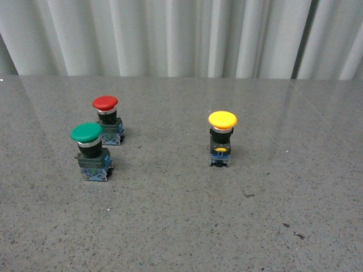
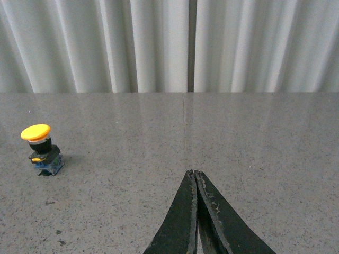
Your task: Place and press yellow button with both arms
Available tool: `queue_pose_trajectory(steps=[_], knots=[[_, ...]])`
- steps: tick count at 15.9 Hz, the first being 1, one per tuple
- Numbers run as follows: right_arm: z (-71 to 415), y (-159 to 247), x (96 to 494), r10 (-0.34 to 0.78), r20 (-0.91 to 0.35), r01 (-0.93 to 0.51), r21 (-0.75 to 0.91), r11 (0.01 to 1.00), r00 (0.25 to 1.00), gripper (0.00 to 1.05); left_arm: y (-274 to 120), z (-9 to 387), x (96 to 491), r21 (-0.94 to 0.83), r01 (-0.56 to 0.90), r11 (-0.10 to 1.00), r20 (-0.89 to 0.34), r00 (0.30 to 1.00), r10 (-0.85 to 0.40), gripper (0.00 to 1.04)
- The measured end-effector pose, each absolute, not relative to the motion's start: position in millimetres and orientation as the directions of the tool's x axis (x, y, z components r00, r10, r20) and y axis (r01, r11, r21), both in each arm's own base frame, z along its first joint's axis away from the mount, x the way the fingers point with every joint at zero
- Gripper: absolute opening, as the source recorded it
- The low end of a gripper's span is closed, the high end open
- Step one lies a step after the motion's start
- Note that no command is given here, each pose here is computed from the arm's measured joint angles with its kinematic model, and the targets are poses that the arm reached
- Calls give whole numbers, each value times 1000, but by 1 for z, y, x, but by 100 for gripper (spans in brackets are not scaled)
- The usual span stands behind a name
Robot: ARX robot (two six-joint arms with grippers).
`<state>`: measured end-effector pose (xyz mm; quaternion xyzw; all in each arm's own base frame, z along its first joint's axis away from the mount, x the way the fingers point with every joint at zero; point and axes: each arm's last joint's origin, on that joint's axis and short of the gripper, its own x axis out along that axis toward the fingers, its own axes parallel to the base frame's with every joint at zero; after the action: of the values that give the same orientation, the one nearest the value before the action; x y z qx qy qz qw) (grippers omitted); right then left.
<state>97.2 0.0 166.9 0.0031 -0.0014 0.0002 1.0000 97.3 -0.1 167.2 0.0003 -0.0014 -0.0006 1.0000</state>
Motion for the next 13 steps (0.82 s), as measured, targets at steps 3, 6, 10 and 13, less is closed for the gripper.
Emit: queue_pose_trajectory(steps=[3, 6, 10, 13], knots=[[167, 0, 97, 0, 4, 0, 6, 1000, 1000, 8, 0, 167, 97, 1, 1, 1000, 2, 1000, -1, 98], [167, 0, 97, 0, 4, 0, 6, 1000, 1000, 48, 0, 167, 97, 1, 1, 1000, 3, 1000, -1, 98], [167, 0, 97, 0, 4, 0, 6, 1000, 1000, 98, 0, 167, 97, 1, 1, 1000, 3, 1000, -1, 98], [167, 0, 97, 0, 4, 0, 6, 1000, 1000, 98, 0, 167, 97, 1, 1, 1000, 3, 1000, -1, 98]])
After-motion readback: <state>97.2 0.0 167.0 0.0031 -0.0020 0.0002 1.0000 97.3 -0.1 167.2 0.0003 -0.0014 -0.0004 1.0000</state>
